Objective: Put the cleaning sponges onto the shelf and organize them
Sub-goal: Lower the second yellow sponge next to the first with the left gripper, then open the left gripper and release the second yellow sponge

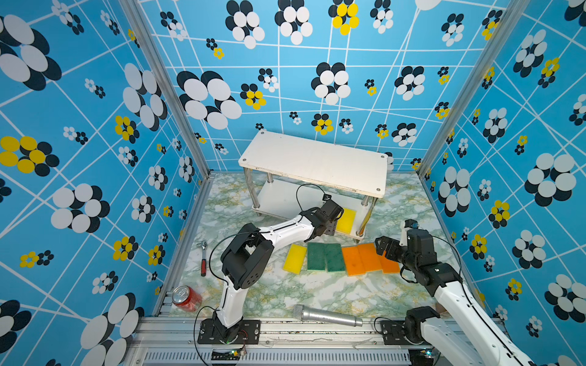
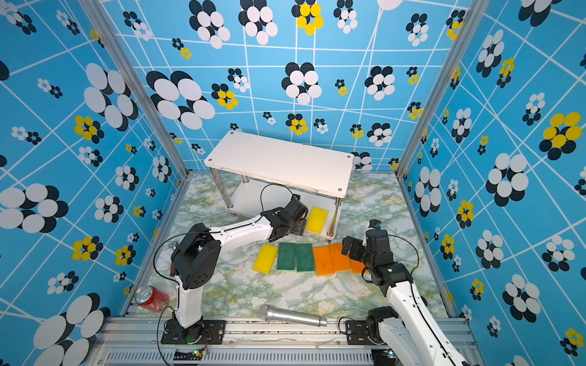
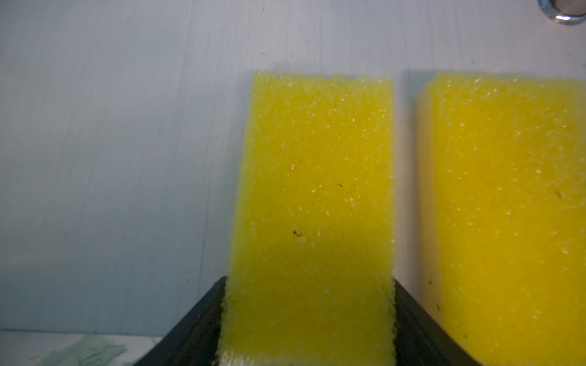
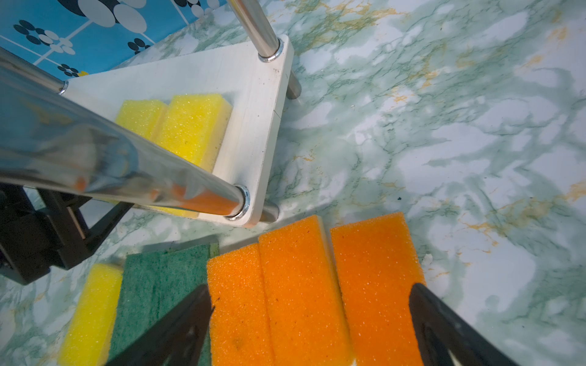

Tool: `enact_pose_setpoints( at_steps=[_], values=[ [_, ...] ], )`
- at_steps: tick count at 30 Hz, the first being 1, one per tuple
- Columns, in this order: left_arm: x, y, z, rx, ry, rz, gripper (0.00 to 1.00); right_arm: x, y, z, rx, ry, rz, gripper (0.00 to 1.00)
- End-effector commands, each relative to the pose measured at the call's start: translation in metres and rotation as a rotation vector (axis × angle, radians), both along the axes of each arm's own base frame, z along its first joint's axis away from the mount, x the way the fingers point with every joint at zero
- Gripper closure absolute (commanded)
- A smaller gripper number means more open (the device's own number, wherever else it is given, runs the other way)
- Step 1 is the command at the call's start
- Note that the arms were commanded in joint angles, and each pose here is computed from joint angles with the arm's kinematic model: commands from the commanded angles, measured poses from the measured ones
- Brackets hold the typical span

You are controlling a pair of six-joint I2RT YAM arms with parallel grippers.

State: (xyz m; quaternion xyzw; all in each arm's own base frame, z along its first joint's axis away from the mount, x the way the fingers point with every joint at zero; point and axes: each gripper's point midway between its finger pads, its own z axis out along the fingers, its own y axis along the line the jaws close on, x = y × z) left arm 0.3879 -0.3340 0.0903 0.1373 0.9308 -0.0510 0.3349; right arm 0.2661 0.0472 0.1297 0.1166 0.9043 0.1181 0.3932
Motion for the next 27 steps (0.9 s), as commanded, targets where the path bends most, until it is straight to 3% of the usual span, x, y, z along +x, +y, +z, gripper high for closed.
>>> enact_pose_setpoints(
  at_steps=[1, 27],
  values=[
    [0.003, 0.003, -0.006, 0.010, 0.018, 0.020, 0.24, -0.005, -0.005, -0.007, -0.007, 0.019, -0.021, 0.01],
    [0.001, 0.006, 0.011, -0.013, -0.012, 0.023, 0.13, -0.005, -0.005, -0.007, -0.005, 0.020, -0.018, 0.01]
  ],
)
